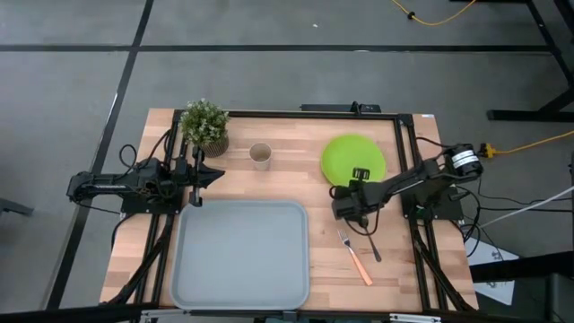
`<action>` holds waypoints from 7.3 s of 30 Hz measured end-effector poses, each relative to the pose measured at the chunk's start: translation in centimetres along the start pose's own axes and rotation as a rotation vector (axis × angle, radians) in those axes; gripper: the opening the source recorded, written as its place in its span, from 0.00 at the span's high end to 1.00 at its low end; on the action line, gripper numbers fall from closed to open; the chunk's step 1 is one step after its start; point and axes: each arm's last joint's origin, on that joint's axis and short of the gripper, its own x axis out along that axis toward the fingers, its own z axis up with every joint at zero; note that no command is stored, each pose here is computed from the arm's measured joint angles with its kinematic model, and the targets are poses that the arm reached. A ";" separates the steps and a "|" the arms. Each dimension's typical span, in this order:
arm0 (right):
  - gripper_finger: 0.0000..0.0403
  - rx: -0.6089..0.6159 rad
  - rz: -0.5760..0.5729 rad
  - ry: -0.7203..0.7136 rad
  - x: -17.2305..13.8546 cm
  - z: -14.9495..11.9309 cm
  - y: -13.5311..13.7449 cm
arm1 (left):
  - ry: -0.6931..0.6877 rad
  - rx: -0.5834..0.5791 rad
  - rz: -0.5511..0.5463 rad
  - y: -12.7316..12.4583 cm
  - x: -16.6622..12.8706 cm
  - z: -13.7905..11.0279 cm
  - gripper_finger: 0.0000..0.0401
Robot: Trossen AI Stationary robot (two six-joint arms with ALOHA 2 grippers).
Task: Pick and place plate/cup/fork/spoon on tray
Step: Put the light green plate on the serving tray, then put the light brown cup on the serving tray
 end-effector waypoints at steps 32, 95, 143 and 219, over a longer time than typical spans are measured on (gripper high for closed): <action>0.99 -0.203 0.021 -0.570 -14.0 7.0 4.3 | 0.000 -0.061 -0.001 0.0 0.0 0.0 1.00; 0.89 -0.455 0.433 -1.006 -12.9 18.1 19.6 | 0.001 -0.060 -0.001 0.0 0.0 0.0 1.00; 0.88 -0.079 0.501 -0.916 -15.2 21.0 8.8 | 0.000 -0.060 -0.001 0.0 0.0 0.0 1.00; 0.77 0.003 0.351 -0.491 -1.0 27.1 -19.9 | 0.017 -0.034 -0.001 0.0 0.0 -0.2 1.00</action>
